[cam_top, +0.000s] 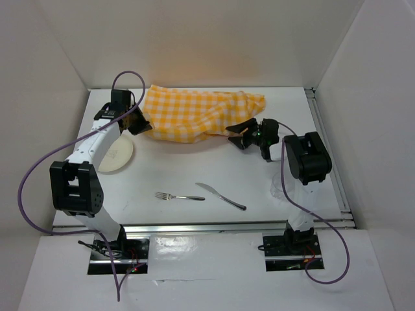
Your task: Set the dinner table for one person
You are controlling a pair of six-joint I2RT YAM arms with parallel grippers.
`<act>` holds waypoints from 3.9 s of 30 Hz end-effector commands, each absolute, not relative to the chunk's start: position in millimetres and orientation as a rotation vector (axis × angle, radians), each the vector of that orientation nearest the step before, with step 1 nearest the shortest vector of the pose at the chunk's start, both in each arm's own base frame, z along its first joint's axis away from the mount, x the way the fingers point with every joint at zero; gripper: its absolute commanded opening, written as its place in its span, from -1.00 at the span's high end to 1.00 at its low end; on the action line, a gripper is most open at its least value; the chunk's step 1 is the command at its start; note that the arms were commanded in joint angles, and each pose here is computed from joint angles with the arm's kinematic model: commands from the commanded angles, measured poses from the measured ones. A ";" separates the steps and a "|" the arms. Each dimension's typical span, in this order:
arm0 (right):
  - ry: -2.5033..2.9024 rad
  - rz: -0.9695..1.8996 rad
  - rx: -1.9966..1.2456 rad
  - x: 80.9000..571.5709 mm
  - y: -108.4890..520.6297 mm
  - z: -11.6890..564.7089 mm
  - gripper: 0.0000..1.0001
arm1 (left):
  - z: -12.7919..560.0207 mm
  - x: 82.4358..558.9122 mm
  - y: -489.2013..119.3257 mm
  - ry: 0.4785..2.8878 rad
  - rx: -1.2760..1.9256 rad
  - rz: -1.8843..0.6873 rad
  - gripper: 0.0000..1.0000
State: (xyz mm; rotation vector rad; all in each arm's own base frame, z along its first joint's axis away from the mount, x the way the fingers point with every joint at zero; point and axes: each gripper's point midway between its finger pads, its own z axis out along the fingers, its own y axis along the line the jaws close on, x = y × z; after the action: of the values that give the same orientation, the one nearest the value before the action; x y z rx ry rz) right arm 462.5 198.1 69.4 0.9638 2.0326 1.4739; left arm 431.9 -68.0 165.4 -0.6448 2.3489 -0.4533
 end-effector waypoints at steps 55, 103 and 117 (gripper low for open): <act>2.580 0.369 0.606 425.9 72.5 68.3 1.00 | 63.1 388.4 -110.2 2.737 -0.585 -0.395 1.00; 2.668 0.265 0.408 345.8 138.0 58.3 0.72 | 108.0 393.2 -46.6 2.582 -0.703 -0.100 0.51; 2.506 0.431 0.187 379.9 191.4 137.9 -0.56 | 161.4 394.7 43.7 2.384 -0.918 -0.065 -0.50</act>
State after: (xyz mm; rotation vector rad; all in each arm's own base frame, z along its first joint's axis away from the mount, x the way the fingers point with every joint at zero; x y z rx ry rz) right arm 382.4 184.5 115.9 0.2412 2.5407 0.4122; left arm 414.0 4.9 174.4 -0.8100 2.3696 -0.1081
